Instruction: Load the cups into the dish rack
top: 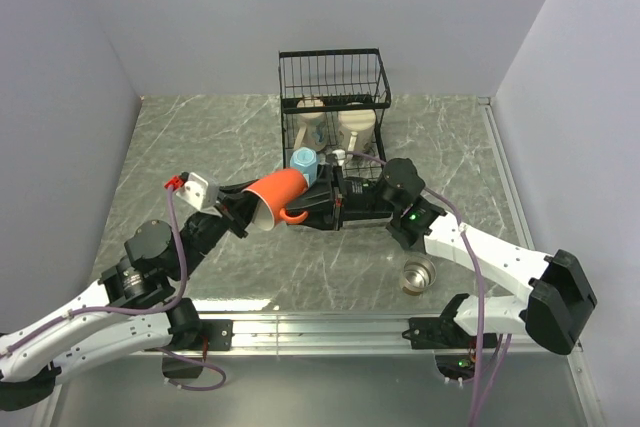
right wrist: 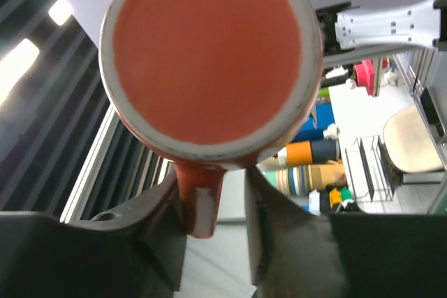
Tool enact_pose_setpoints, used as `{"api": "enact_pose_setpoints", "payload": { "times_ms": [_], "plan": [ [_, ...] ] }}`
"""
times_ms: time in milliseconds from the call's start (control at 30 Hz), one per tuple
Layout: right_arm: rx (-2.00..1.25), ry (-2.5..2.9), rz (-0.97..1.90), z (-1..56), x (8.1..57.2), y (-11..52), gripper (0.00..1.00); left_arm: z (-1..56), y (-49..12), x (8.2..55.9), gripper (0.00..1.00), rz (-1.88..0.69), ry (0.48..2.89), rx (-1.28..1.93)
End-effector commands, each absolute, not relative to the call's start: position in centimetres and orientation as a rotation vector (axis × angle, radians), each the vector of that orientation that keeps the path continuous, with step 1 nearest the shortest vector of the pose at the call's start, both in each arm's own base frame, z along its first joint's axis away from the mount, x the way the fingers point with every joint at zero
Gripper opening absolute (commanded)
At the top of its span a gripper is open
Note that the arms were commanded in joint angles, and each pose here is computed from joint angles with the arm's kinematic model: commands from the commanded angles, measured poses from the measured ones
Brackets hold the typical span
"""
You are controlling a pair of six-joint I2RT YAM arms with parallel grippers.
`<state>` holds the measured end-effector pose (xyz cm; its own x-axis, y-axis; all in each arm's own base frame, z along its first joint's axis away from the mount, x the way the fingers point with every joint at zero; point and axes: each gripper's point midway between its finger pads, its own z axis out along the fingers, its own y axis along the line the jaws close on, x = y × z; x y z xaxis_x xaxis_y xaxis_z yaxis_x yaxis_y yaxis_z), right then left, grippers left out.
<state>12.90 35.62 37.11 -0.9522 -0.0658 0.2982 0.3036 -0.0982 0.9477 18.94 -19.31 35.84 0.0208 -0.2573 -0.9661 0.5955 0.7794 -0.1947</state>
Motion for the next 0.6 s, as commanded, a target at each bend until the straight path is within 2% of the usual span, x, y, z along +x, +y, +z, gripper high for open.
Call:
{"api": "enact_pose_setpoints", "payload": {
  "times_ms": [0,33,133,333,433,467,533,567],
  "plan": [
    [-0.19,-1.878,-2.267,39.8,13.3,35.8,0.31,40.6,-19.7,17.5,0.0,-0.806,1.277,0.278],
    [-0.194,-1.875,-2.262,39.7,13.2,35.9,0.21,40.3,-19.8,17.6,0.0,-0.792,1.285,0.292],
    [-0.198,-1.87,-2.27,39.6,13.3,35.8,0.0,39.6,-19.8,17.8,0.0,-0.772,1.312,0.301],
    [-0.19,-1.882,-2.284,39.6,13.3,35.7,0.0,38.1,-18.4,19.0,0.01,-0.71,1.374,0.195],
    [-0.204,-1.91,-2.294,39.4,13.6,35.4,0.0,37.3,-17.1,19.7,0.24,-0.671,1.43,0.103],
    [-0.216,-1.927,-2.294,39.2,13.9,35.2,0.0,36.7,-16.8,19.8,0.36,-0.653,1.454,0.088],
    [-0.239,-1.998,-2.291,38.4,14.5,34.6,0.0,36.5,-16.2,19.7,0.45,-0.654,1.464,0.055],
    [-0.247,-2.027,-2.288,38.1,14.7,34.3,0.0,36.4,-16.0,19.7,0.55,-0.655,1.47,0.048]
  ]
}}
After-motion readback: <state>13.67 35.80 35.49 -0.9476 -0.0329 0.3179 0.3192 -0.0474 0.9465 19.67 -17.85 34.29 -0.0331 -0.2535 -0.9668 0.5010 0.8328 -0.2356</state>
